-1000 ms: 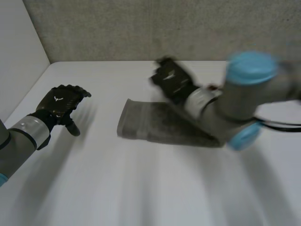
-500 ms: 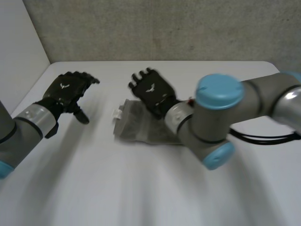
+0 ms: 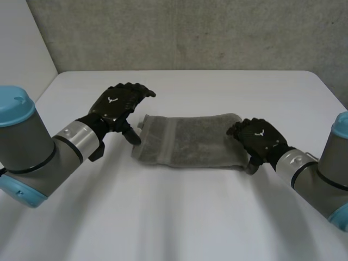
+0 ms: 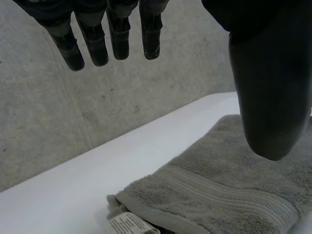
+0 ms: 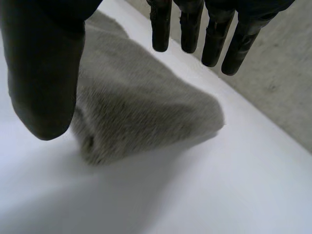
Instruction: Fold the towel.
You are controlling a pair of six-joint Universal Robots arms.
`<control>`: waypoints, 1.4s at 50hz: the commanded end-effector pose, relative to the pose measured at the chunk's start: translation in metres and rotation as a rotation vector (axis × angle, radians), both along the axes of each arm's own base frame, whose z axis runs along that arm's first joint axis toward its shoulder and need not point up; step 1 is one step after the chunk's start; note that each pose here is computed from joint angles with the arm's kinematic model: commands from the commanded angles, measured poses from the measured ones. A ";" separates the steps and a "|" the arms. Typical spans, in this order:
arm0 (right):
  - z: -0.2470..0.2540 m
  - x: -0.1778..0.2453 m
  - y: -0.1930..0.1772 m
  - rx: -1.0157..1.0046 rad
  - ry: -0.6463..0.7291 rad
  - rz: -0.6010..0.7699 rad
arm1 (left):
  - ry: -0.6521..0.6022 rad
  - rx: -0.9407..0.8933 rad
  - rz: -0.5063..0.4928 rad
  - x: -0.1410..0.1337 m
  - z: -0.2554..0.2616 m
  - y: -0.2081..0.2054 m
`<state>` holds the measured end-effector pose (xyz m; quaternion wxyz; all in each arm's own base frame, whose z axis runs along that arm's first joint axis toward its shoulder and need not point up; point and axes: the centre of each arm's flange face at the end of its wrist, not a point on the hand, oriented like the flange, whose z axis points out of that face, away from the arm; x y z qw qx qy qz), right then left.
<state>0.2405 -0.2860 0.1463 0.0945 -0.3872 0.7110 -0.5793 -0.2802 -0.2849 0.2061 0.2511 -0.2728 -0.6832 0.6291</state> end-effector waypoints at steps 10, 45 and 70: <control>-0.033 0.004 -0.016 0.008 -0.002 0.012 | -0.017 0.037 0.029 0.001 -0.015 -0.003; 0.017 -0.114 -0.005 0.108 0.231 -0.019 | -0.014 0.033 0.070 0.012 -0.009 -0.004; 0.034 0.070 0.090 -0.131 0.296 0.425 | -0.015 0.034 0.074 0.011 -0.009 -0.001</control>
